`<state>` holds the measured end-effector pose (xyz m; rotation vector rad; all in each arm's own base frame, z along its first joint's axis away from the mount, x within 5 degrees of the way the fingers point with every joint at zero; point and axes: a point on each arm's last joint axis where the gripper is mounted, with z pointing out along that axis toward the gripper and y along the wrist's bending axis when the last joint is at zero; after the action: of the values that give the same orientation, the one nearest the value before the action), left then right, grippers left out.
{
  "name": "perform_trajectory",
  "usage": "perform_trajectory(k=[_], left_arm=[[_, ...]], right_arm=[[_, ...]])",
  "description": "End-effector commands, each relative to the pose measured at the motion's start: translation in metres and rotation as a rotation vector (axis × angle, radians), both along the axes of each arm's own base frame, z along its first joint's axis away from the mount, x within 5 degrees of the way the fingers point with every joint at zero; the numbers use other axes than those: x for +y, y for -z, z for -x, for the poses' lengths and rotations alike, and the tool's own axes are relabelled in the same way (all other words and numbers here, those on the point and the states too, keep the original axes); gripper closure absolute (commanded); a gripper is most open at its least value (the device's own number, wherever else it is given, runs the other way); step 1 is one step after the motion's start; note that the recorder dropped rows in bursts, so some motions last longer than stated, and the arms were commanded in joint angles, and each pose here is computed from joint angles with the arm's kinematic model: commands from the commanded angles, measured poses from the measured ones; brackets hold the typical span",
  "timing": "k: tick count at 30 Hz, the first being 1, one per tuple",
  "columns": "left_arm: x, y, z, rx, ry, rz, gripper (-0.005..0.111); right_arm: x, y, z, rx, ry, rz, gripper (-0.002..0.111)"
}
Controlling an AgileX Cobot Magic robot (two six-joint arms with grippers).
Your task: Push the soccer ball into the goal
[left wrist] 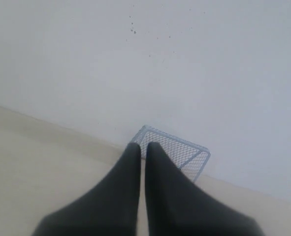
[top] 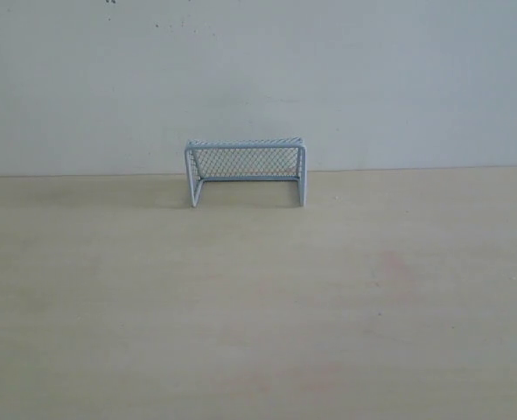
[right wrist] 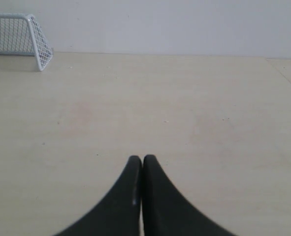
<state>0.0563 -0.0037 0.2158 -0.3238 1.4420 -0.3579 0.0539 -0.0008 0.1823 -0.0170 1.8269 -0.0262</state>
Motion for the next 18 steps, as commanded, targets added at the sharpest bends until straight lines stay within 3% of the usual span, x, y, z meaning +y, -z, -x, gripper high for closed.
perform_trajectory(k=[1,4,8,10,11,12,13,16,17,18], left_arm=[[-0.003,0.000,0.000,-0.006,0.046,0.074,0.102],[-0.003,0.000,0.000,-0.004,0.058,0.184,0.102],[-0.003,0.001,0.000,0.011,0.101,0.606,0.102],[-0.003,0.003,0.000,0.028,0.099,0.689,0.102],[-0.002,0.004,0.000,0.034,0.082,0.670,0.102],[0.000,0.004,0.000,0.034,0.056,0.610,0.102],[0.002,0.005,0.000,0.037,0.020,0.473,0.102],[0.005,0.008,0.000,0.072,-0.053,-0.047,0.102],[0.005,0.011,0.000,0.118,-0.061,-0.283,0.102],[0.005,0.013,0.000,0.137,-0.061,-0.350,0.102]], right_arm=[[0.000,-0.001,0.000,-0.010,0.000,0.006,0.108],[0.000,-0.001,0.000,-0.010,0.000,0.006,0.108],[0.000,-0.001,0.000,-0.010,0.000,0.006,0.108],[0.000,-0.001,0.000,-0.010,0.000,0.006,0.108],[0.000,-0.001,0.000,-0.010,0.000,0.006,0.108],[0.000,-0.001,0.000,-0.010,0.000,0.006,0.108],[0.000,-0.001,0.000,-0.010,0.000,0.006,0.108],[0.000,-0.001,0.000,-0.010,0.000,0.006,0.108],[0.000,-0.001,0.000,-0.010,0.000,0.006,0.108],[0.000,-0.001,0.000,-0.010,0.000,0.006,0.108]])
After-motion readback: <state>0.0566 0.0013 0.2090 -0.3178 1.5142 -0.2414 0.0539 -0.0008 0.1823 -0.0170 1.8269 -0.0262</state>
